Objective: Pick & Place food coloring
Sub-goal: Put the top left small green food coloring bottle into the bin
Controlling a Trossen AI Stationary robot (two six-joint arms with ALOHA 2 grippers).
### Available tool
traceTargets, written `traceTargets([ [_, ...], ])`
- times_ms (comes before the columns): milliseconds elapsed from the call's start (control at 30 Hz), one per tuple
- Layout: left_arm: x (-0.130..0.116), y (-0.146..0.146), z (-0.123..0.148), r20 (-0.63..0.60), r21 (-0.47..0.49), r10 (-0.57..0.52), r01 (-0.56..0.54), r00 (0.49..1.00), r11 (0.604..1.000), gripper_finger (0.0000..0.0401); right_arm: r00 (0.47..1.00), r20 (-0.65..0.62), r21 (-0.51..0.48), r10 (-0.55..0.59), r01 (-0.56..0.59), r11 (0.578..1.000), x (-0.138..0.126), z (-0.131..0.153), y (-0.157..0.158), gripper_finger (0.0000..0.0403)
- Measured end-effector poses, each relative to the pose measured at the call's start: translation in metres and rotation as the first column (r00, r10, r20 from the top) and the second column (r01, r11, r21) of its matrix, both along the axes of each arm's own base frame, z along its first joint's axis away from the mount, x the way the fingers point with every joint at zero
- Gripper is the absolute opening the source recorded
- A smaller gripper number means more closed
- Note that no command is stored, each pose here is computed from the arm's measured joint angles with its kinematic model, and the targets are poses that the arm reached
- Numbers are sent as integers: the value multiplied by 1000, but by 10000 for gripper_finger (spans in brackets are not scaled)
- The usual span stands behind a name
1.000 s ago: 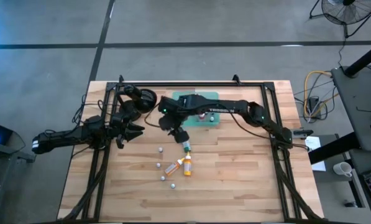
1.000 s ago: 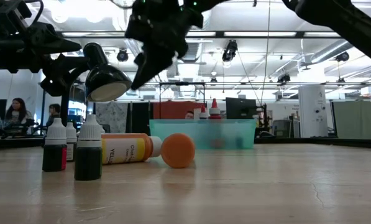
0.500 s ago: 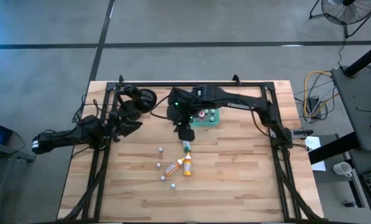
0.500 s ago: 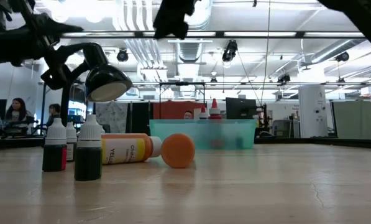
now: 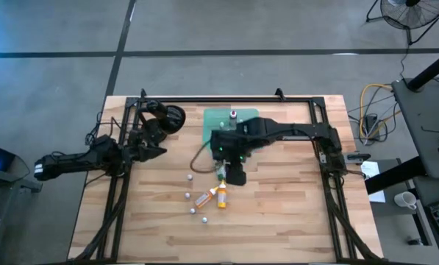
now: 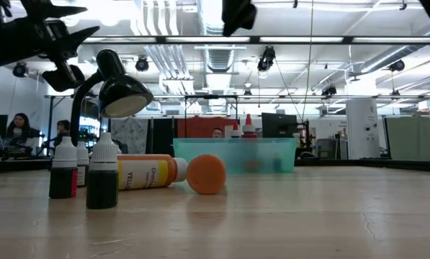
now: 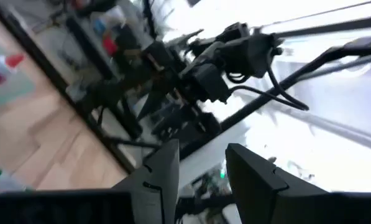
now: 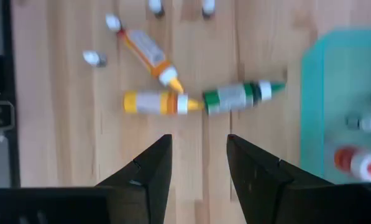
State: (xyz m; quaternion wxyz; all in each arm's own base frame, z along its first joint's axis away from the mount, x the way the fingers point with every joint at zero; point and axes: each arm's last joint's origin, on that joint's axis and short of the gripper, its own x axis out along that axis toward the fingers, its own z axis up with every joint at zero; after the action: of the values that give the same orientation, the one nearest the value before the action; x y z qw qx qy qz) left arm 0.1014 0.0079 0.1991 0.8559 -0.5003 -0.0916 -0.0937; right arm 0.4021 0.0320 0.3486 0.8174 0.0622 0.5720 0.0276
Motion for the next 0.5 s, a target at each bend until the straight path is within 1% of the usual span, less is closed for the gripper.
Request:
traceTargets([
  [67, 4, -1, 11, -36, 30, 4, -3, 999, 1000, 106, 1000, -23, -31, -20, 20, 999, -10, -4, 8, 145],
  [133, 9, -1, 26, -85, 90, 17, -10, 996, 996, 106, 999, -10, -62, -47, 46, 997, -21, -5, 15, 145],
  [200, 17, -1, 44, -147, 160, 38, -14, 988, 987, 106, 996, 27, -94, -83, 86, 992, -36, -5, 18, 145],
  [300, 32, -2, 63, -274, 258, 47, 26, 961, 966, 106, 980, 129, -143, -154, 172, 975, -68, 1, 17, 145],
  [400, 48, -2, 71, -430, 326, 58, 95, 901, 941, 106, 948, 239, -167, -208, 252, 953, -99, 2, 10, 145],
  [500, 61, 1, 70, -589, 356, 123, 120, 799, 927, 106, 918, 317, -179, -238, 305, 936, -127, 0, 3, 145],
])
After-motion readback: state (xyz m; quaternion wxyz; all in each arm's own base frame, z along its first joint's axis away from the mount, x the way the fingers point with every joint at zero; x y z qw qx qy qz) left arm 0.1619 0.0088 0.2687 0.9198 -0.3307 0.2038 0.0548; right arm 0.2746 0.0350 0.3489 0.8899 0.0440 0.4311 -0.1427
